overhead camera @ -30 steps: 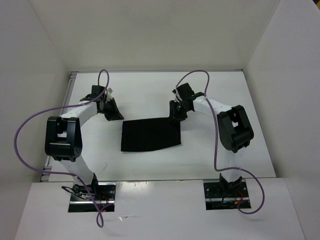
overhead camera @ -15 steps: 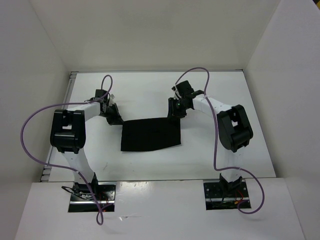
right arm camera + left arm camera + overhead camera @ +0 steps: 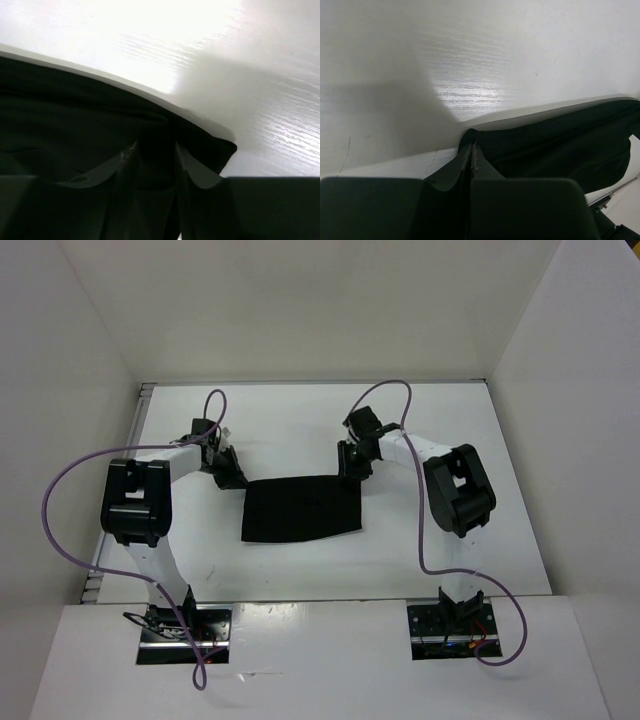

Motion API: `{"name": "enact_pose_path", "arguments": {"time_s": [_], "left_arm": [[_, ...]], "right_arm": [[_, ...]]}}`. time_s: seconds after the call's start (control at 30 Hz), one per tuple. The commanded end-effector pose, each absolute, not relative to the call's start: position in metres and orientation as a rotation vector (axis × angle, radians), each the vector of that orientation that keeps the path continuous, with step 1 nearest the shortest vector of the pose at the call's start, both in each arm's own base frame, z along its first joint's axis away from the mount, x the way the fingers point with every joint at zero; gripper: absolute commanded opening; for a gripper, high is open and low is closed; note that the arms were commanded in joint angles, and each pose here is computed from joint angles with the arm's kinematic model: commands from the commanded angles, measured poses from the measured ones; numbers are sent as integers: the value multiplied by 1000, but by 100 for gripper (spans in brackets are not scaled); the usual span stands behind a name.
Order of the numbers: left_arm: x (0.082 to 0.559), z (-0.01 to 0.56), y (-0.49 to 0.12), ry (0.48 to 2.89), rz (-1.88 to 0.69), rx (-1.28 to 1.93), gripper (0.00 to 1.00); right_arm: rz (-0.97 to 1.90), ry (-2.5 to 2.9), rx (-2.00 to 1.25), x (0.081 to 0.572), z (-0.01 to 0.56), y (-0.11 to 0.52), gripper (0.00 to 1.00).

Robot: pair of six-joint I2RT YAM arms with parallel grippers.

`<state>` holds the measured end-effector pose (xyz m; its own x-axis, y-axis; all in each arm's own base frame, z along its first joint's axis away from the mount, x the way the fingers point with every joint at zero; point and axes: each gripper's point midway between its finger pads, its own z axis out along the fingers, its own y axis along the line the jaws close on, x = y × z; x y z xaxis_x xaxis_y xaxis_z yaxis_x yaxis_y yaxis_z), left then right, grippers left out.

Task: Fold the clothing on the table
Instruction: Fold the skirt

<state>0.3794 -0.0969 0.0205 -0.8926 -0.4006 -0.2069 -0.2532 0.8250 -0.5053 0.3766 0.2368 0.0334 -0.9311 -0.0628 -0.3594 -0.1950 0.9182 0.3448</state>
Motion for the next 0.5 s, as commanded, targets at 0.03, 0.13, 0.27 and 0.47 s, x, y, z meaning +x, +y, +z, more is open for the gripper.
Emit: {"name": "enact_pose_path", "arguments": {"time_s": [0.03,0.13,0.27,0.47], "left_arm": [[376,10,-99,2724,-673,-493,0],[375,11,-101,2724,-686,-491,0],[376,10,-99,2724,-673,-493,0],[375,7,-99,2733,-672,-498,0]], "right_arm": [[527,2676,-208,395,34,247,36],[543,2676,-213,395,32,249,16],[537,2618,-193,403,47,249,0],[450,2610,-149,399,59,234,0]]}}
